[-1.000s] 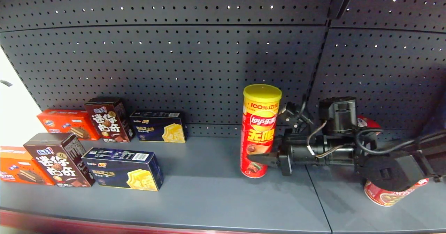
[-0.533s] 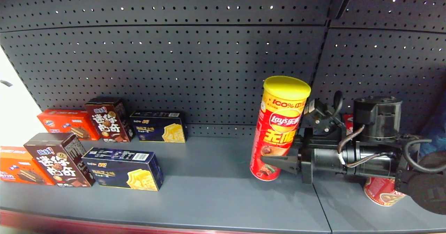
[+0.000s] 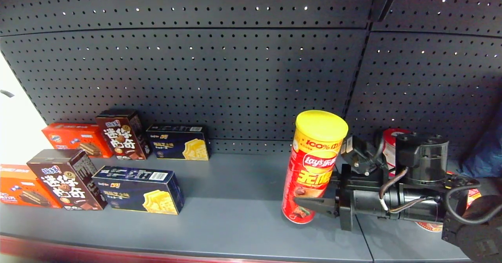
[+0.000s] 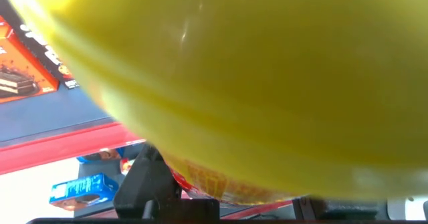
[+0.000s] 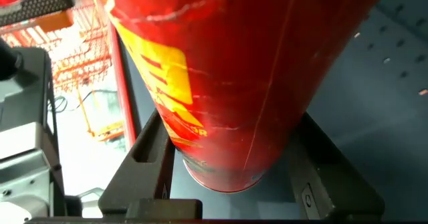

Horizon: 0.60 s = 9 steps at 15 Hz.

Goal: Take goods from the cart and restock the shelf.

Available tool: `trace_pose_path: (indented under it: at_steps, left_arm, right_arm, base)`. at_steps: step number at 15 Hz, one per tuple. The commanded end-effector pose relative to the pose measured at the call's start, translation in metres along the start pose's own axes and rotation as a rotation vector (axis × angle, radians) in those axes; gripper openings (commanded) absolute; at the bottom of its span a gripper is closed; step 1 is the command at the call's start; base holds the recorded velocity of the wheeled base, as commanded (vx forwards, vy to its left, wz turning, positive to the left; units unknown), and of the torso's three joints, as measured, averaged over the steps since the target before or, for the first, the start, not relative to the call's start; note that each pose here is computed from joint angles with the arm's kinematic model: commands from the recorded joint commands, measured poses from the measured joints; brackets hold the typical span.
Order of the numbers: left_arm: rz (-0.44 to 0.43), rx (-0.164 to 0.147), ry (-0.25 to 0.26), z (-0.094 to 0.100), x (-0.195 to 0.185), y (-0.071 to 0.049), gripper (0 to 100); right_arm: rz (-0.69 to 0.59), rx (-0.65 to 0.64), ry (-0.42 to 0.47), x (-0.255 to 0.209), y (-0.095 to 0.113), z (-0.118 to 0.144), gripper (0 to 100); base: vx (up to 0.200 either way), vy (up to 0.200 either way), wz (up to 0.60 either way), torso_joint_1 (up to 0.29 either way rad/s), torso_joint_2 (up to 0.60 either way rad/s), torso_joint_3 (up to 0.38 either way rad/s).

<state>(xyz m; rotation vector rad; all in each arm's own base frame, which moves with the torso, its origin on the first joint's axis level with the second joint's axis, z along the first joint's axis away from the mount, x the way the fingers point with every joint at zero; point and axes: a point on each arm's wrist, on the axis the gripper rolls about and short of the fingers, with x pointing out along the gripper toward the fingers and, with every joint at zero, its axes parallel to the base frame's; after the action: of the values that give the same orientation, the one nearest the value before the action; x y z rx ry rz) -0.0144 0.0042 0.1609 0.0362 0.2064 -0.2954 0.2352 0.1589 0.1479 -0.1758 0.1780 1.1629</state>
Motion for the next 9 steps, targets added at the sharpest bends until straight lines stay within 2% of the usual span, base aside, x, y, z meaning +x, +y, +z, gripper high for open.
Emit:
trace_pose_path:
  at_steps: [1, 9]
  left_arm:
    - [0.000, -0.001, 0.006, -0.001, 0.001, 0.000, 0]
    - [-0.001, -0.001, 0.029, -0.008, 0.003, 0.000, 0]
  right_arm:
    - [0.009, 0.014, 0.022, 0.005, 0.001, -0.011, 0]
    - [0.015, 0.014, 0.025, 0.016, 0.000, -0.031, 0]
  base:
    - [0.000, 0.000, 0.00, 0.000, 0.00, 0.000]
    - [0.000, 0.000, 0.00, 0.000, 0.00, 0.000]
